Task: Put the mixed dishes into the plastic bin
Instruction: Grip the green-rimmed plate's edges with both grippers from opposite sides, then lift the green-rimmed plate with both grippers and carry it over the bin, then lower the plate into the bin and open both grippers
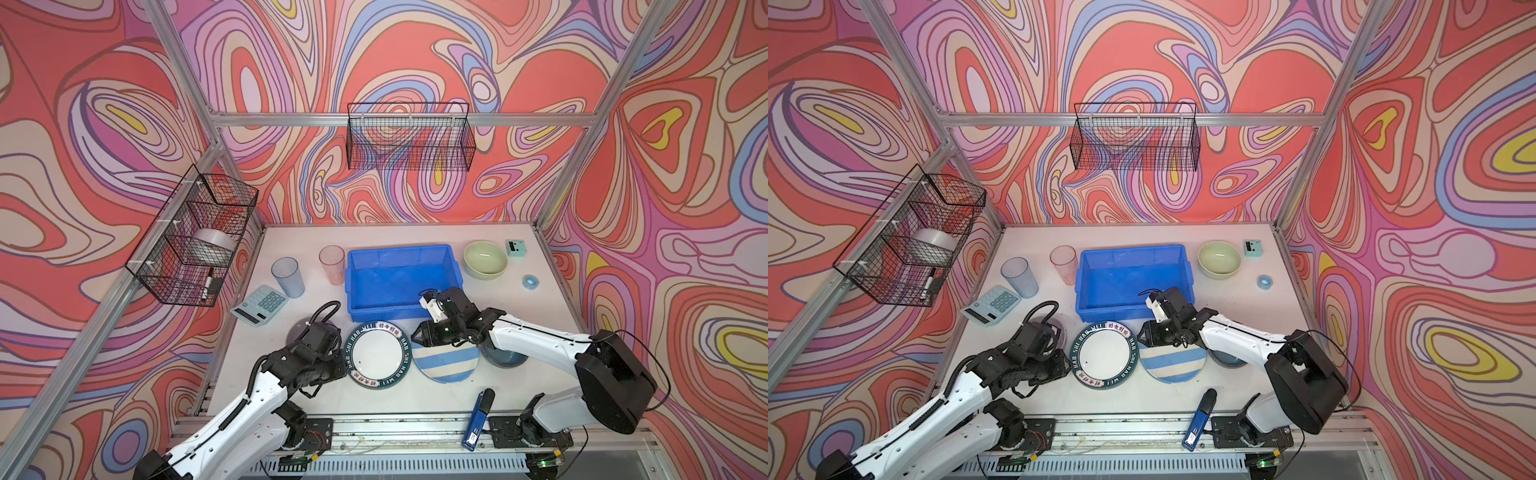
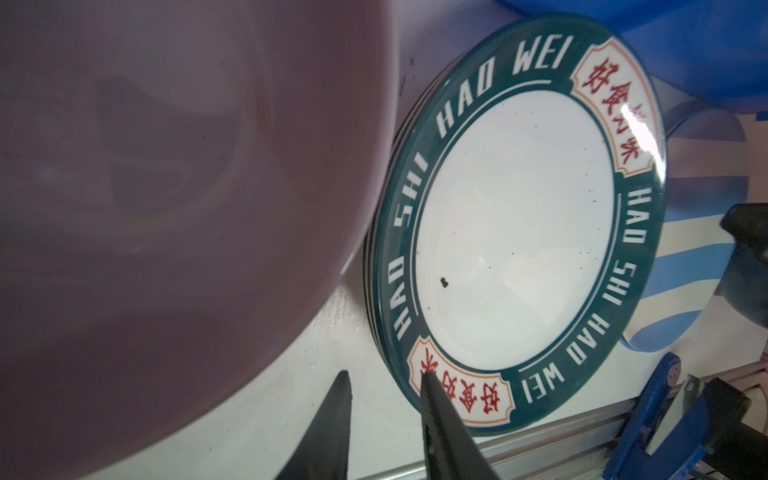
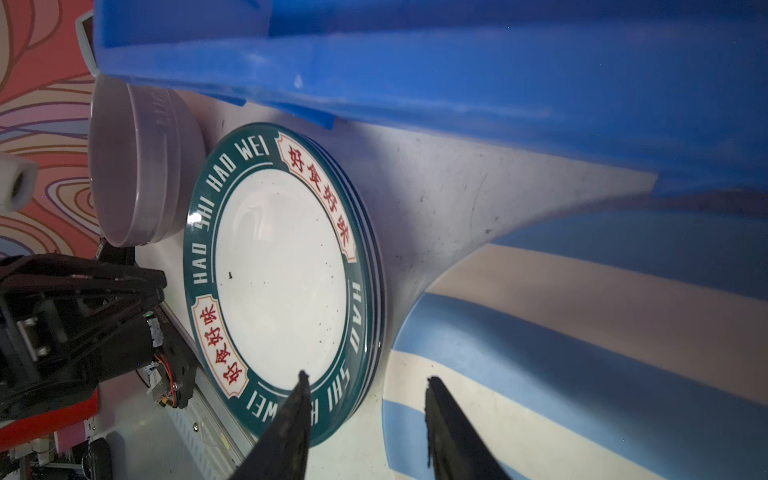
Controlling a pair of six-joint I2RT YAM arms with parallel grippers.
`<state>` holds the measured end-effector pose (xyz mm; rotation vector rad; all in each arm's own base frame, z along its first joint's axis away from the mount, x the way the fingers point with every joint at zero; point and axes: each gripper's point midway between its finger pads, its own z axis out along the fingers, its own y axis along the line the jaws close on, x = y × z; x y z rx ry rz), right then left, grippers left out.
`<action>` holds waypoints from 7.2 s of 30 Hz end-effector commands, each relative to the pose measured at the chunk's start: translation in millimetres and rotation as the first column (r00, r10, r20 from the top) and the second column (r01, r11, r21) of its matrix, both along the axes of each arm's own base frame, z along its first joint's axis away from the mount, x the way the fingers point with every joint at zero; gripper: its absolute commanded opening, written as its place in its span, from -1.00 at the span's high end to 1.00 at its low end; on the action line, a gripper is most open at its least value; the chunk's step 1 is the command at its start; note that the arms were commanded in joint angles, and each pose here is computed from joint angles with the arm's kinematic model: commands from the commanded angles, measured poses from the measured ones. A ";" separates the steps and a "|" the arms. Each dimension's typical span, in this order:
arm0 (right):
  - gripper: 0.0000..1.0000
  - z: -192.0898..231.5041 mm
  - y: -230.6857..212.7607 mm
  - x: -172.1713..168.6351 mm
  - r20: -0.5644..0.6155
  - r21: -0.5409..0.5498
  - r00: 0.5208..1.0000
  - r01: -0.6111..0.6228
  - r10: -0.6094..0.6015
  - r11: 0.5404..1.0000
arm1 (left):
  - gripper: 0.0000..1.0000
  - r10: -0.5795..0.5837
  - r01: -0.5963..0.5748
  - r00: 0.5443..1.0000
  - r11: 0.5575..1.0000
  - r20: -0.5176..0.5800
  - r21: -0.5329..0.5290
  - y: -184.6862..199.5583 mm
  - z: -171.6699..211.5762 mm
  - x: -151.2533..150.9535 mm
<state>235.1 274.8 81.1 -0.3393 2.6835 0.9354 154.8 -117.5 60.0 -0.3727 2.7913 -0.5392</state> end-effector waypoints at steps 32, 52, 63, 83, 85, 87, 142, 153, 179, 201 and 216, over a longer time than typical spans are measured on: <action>0.38 -25.4 26.4 1.7 -0.052 0.036 0.997 -0.053 0.054 0.998 | 0.78 0.027 -0.027 1.000 0.997 0.000 0.066 1.1 -25.2 9.2; 0.48 -11.1 39.8 -11.9 -0.103 0.137 0.987 -0.110 0.124 0.985 | 0.78 0.023 -0.022 1.000 0.997 -0.010 0.078 4.1 -32.3 5.2; 0.53 1.3 51.4 -21.1 -0.127 0.240 0.976 -0.144 0.178 0.960 | 0.78 0.000 0.002 1.000 0.998 -0.020 0.067 -0.3 -35.8 4.9; 0.62 -4.8 51.7 -22.8 -0.150 0.232 0.971 -0.151 0.188 0.961 | 0.71 -0.041 0.041 0.999 0.999 -0.009 0.020 -13.7 -27.7 10.2; 0.69 -4.3 51.9 -21.2 -0.151 0.226 0.971 -0.147 0.183 0.963 | 0.66 -0.036 0.036 0.999 0.999 -0.006 0.027 -12.2 -23.9 10.7; 0.75 -2.6 52.1 -21.1 -0.149 0.222 0.971 -0.149 0.185 0.963 | 0.59 -0.031 0.031 1.000 0.999 -0.001 0.037 -10.0 -18.6 11.1; 1.00 130.8 -25.4 183.1 0.225 0.026 0.915 0.337 -0.334 0.941 | -0.69 -0.160 0.105 0.948 0.973 0.274 0.205 -1.2 104.0 156.0; 1.00 91.7 -7.4 211.0 0.164 0.032 0.920 0.355 -0.356 0.934 | -0.23 -0.129 0.093 0.977 0.975 0.170 0.204 -9.4 67.1 179.0; 0.91 11.5 12.0 201.9 0.003 0.029 0.937 0.348 -0.349 0.937 | 0.39 -0.154 0.134 0.984 0.973 0.093 0.189 -20.2 36.7 189.6; 0.42 -28.5 24.1 193.8 -0.060 -0.040 0.945 0.319 -0.321 0.947 | 0.37 -0.201 0.183 0.975 0.968 0.095 0.174 -27.0 40.9 191.1; -0.08 -25.9 23.2 190.6 -0.012 -0.139 0.954 0.295 -0.299 0.945 | 0.32 -0.213 0.193 0.972 0.964 0.100 0.181 -25.8 44.8 189.9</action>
